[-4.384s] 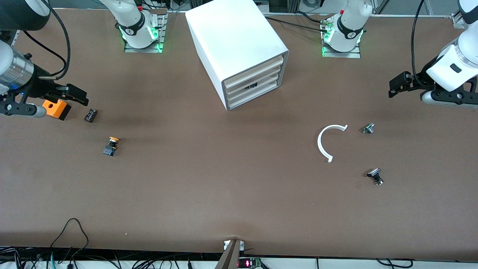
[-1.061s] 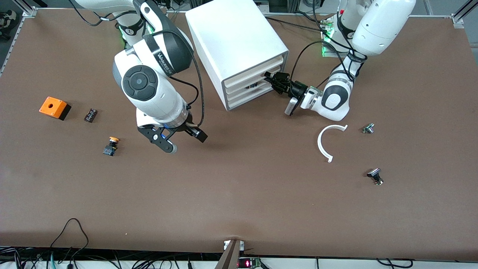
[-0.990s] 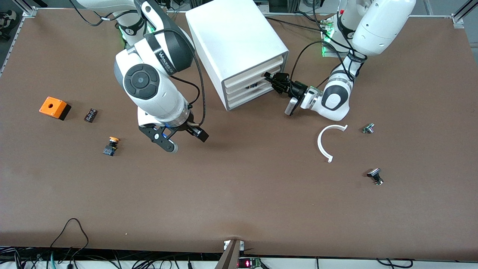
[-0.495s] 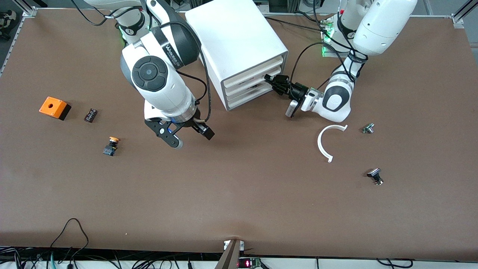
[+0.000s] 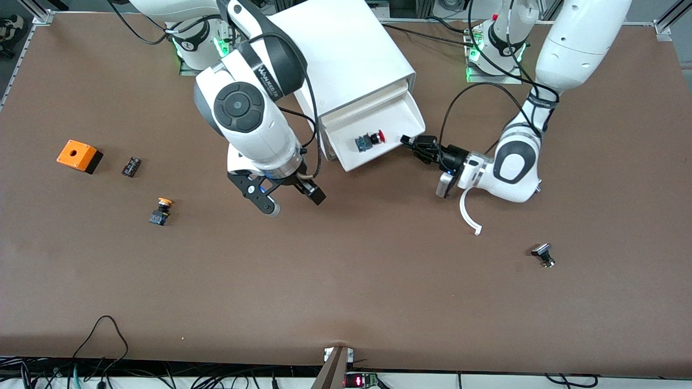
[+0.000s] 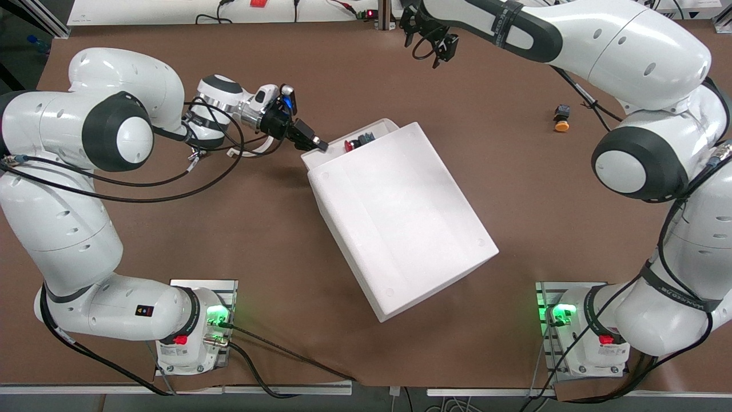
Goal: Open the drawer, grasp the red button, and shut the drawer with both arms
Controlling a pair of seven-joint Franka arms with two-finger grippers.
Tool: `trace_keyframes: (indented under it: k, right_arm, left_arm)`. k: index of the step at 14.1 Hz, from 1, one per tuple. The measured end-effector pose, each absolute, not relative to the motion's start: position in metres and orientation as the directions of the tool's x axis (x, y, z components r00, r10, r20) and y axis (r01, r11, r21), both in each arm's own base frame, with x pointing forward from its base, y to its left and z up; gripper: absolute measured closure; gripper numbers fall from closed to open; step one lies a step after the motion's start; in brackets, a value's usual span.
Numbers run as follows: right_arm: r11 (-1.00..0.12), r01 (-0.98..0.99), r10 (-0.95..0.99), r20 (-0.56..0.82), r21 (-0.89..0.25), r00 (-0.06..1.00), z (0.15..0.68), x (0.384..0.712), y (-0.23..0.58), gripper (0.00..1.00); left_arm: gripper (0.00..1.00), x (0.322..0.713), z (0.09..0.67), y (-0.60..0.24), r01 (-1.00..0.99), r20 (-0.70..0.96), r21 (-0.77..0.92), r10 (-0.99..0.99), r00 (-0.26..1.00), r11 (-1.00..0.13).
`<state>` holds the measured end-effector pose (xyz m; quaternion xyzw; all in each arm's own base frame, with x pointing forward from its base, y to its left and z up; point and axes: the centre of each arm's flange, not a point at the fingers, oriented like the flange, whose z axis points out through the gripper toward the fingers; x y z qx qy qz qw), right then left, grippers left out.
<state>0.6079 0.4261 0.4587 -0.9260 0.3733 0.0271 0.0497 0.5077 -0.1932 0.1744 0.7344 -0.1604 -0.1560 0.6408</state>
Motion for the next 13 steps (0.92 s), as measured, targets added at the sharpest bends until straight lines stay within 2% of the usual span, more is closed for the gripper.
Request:
trace_keyframes:
  k: [7,8,13]
  right_arm:
    - [-0.637,-0.755,-0.75,-0.103,-0.157,0.654,0.459,0.585,0.485,0.0]
    - [-0.632,-0.757,-0.752,-0.106,-0.167,0.651,0.458,0.581,0.493,0.0]
    - [-0.602,-0.783,-0.774,-0.128,-0.156,0.621,0.429,0.556,0.534,0.0]
  left_arm:
    - [0.85,0.535,0.167,-0.176,-0.029,-0.025,0.992,-0.413,0.91,-0.124]
    - [0.81,0.537,0.166,-0.174,-0.024,-0.034,0.991,-0.409,0.912,-0.134]
    - [0.33,0.552,0.172,-0.151,0.043,-0.118,0.979,-0.377,0.919,-0.199]
